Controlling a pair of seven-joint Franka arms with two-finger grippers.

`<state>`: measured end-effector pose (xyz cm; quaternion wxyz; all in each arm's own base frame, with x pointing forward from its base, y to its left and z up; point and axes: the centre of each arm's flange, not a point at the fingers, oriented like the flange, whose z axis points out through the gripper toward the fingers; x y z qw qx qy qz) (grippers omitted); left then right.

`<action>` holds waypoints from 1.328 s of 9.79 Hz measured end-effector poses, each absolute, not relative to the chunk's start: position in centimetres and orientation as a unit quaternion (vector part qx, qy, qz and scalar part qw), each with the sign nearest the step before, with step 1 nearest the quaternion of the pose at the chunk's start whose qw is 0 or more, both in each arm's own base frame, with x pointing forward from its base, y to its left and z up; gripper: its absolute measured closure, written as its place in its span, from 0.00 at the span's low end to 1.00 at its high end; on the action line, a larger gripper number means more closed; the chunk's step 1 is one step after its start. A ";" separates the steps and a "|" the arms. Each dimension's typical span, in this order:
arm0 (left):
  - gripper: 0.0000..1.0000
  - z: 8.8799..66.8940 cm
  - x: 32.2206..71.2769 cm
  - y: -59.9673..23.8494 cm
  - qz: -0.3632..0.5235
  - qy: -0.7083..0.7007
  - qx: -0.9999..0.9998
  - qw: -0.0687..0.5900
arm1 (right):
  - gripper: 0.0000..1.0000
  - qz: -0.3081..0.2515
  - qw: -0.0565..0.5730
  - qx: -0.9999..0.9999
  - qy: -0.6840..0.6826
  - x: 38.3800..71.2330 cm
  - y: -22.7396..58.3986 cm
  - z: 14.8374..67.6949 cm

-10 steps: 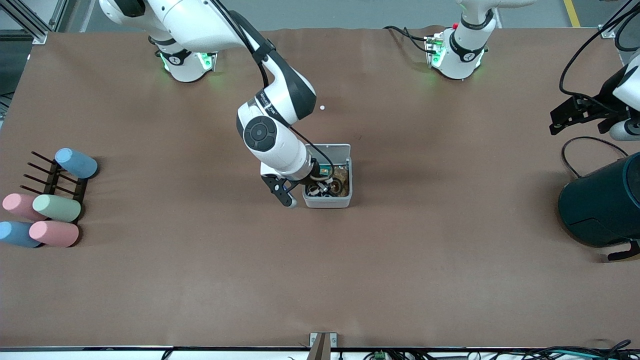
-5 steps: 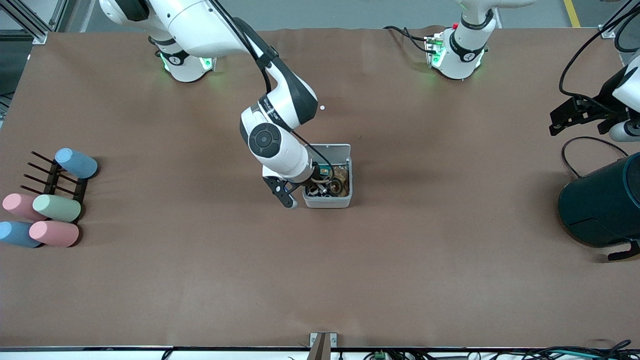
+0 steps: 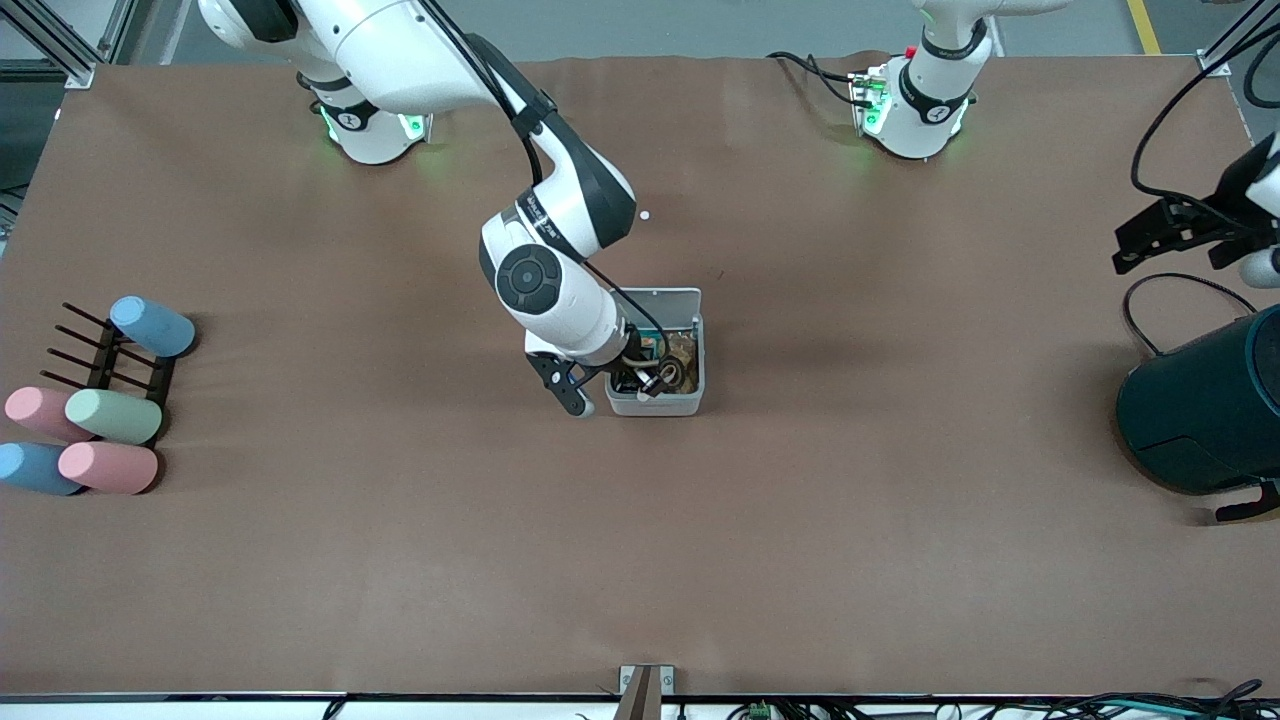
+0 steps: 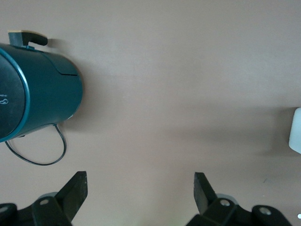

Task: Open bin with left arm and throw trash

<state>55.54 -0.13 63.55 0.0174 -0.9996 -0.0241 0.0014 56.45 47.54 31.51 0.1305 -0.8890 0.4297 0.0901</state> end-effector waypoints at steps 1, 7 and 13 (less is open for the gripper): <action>0.00 63.4 55.6 0.3 0.003 -0.028 -0.999 0.017 | 0.33 0.090 0.132 -0.888 0.431 56.6 47.5 31.7; 0.00 63.3 55.7 0.1 0.004 -0.026 -1.000 0.017 | 0.33 0.115 0.110 -0.881 0.445 58.7 41.1 41.7; 0.00 63.2 55.8 0.0 0.004 -0.025 -1.000 0.017 | 0.27 0.136 0.072 -0.951 0.269 58.6 11.1 58.7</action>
